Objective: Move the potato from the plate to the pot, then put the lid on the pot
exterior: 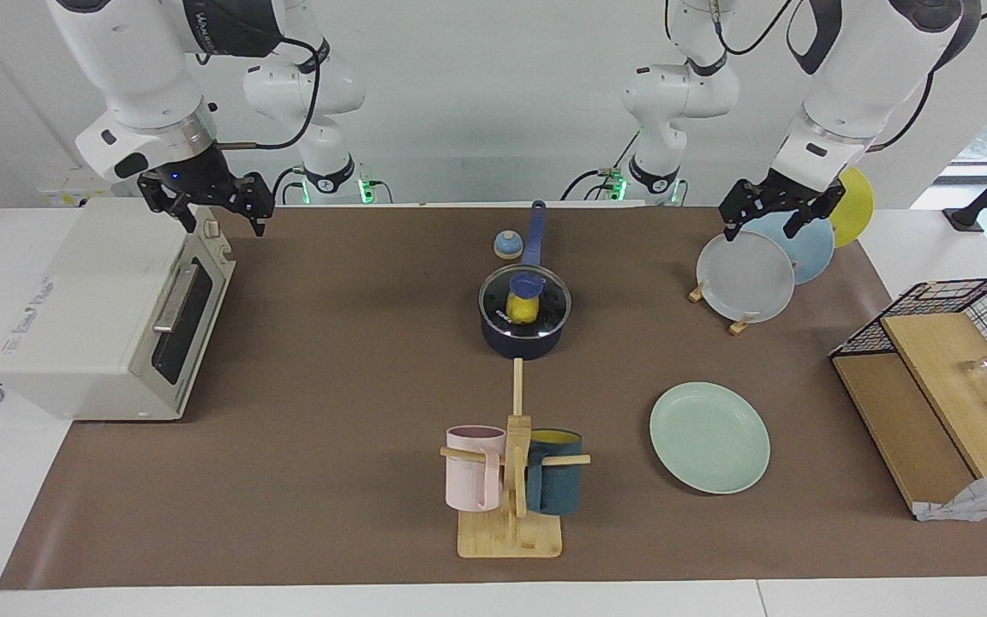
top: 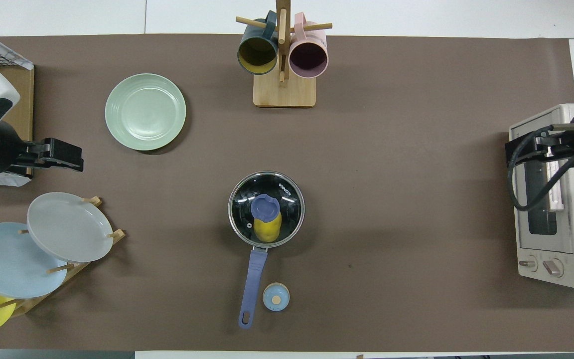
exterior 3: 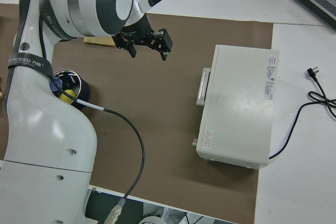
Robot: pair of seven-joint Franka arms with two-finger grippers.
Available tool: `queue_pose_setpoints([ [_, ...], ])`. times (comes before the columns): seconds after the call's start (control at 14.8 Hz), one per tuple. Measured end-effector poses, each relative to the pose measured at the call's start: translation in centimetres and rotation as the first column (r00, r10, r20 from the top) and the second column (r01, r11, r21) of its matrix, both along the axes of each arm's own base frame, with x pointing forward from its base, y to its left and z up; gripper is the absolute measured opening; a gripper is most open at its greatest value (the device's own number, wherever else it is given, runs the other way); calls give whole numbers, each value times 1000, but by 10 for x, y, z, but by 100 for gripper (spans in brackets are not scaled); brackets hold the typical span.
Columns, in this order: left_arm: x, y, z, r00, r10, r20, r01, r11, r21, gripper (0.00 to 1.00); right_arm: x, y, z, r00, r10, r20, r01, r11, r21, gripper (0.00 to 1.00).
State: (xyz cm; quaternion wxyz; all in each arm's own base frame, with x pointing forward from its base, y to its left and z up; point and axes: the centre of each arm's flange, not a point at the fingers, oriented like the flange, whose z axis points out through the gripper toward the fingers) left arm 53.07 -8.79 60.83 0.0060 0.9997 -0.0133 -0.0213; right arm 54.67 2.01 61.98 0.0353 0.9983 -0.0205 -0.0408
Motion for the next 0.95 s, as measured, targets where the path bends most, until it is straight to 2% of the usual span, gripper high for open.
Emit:
queue_pose_setpoints([
  [0.95, 0, 0, 0, 1000, 0, 0, 0, 1000, 0, 100, 1, -20, 0, 999, -39, 5, 39, 999, 10, 100],
])
